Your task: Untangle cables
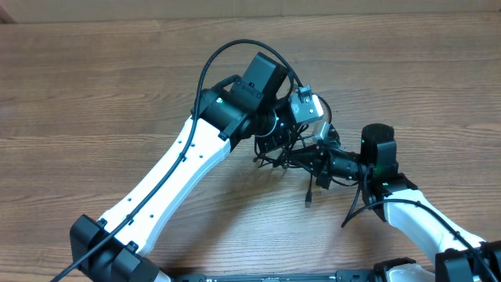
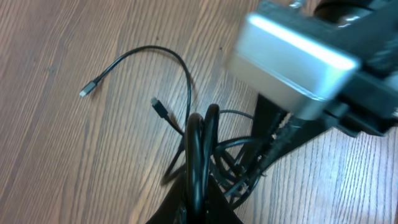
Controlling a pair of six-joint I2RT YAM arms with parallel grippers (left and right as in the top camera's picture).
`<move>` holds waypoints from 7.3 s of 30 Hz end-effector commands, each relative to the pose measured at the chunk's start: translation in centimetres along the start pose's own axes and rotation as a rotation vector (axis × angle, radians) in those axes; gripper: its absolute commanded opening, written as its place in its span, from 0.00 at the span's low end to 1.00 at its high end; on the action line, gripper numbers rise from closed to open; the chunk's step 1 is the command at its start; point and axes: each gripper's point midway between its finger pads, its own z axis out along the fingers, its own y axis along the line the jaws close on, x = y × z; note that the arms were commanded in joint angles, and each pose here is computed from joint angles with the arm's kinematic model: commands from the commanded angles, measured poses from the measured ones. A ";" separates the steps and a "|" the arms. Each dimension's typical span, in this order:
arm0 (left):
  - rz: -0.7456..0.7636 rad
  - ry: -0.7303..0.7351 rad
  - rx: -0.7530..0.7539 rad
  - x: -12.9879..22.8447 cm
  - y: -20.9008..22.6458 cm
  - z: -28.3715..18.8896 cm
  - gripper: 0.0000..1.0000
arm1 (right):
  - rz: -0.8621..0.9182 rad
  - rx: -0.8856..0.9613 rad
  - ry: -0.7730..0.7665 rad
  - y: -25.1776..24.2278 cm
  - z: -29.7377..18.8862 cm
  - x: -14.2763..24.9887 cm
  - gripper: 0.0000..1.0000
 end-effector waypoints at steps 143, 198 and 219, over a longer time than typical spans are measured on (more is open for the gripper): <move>-0.006 -0.100 0.076 -1.1 0.3 -1.3 0.04 | -0.169 0.013 0.162 1.6 -0.3 3.0 0.63; -0.456 -0.053 -0.222 0.2 5.9 -1.7 0.04 | -0.075 -0.007 0.029 1.7 0.0 -0.5 0.04; -0.689 -0.020 -0.305 3.5 9.0 -2.9 0.04 | -0.299 0.166 -0.258 3.7 -7.1 -11.3 0.04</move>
